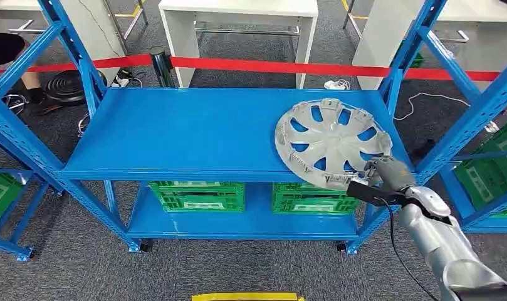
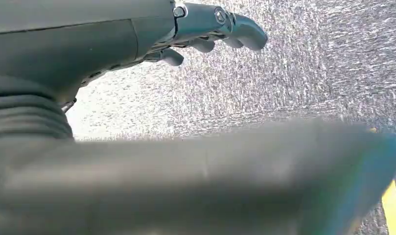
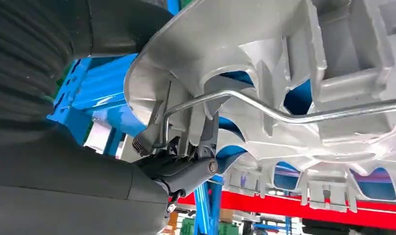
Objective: Take the parts from the cabinet and place them on the table.
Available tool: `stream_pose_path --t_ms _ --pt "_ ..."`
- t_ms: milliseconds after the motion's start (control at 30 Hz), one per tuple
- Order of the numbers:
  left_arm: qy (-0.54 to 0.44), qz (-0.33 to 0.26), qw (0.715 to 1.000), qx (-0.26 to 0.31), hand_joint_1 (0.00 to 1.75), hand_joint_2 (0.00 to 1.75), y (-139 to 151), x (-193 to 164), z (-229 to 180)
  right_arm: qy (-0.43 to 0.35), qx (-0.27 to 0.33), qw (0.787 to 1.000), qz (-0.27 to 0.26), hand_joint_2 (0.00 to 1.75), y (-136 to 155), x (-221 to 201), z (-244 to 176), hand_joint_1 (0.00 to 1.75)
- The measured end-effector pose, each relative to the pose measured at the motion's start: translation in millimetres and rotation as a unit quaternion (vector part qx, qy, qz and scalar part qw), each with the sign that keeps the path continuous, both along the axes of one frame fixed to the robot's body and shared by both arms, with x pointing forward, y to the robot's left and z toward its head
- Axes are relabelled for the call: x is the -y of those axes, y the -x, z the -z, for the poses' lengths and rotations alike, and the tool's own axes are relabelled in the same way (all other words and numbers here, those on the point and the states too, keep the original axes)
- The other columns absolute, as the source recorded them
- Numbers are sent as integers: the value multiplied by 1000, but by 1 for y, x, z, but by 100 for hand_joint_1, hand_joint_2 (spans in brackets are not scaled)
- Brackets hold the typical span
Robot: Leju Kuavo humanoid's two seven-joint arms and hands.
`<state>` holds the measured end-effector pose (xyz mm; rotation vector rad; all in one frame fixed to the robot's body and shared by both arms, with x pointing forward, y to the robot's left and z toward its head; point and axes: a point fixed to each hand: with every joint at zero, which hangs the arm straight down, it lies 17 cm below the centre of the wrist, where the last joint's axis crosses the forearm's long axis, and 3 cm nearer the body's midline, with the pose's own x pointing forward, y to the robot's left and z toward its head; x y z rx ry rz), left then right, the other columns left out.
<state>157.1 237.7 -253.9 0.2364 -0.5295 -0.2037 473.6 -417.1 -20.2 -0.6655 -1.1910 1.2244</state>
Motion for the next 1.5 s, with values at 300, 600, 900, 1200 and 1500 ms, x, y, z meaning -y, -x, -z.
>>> stream_pose_path --t_ms 300,600,900,1200,1500 --pt "23 -1 999 29 0 175 -8 5 -5 -1 1 1000 -2 175 -3 0 -3 175" --pt "24 0 999 32 0 175 -10 4 -5 -3 3 1000 0 175 -2 0 -2 175" --pt "38 -1 998 45 0 175 -15 6 -8 -6 3 1000 1 175 -1 1 -1 175" --pt "28 -8 999 43 0 175 -18 2 -8 -4 4 1000 1 175 -1 1 -2 175" --pt "29 -13 999 33 0 175 -14 1 -6 1 10 1000 0 175 -2 1 -3 175"
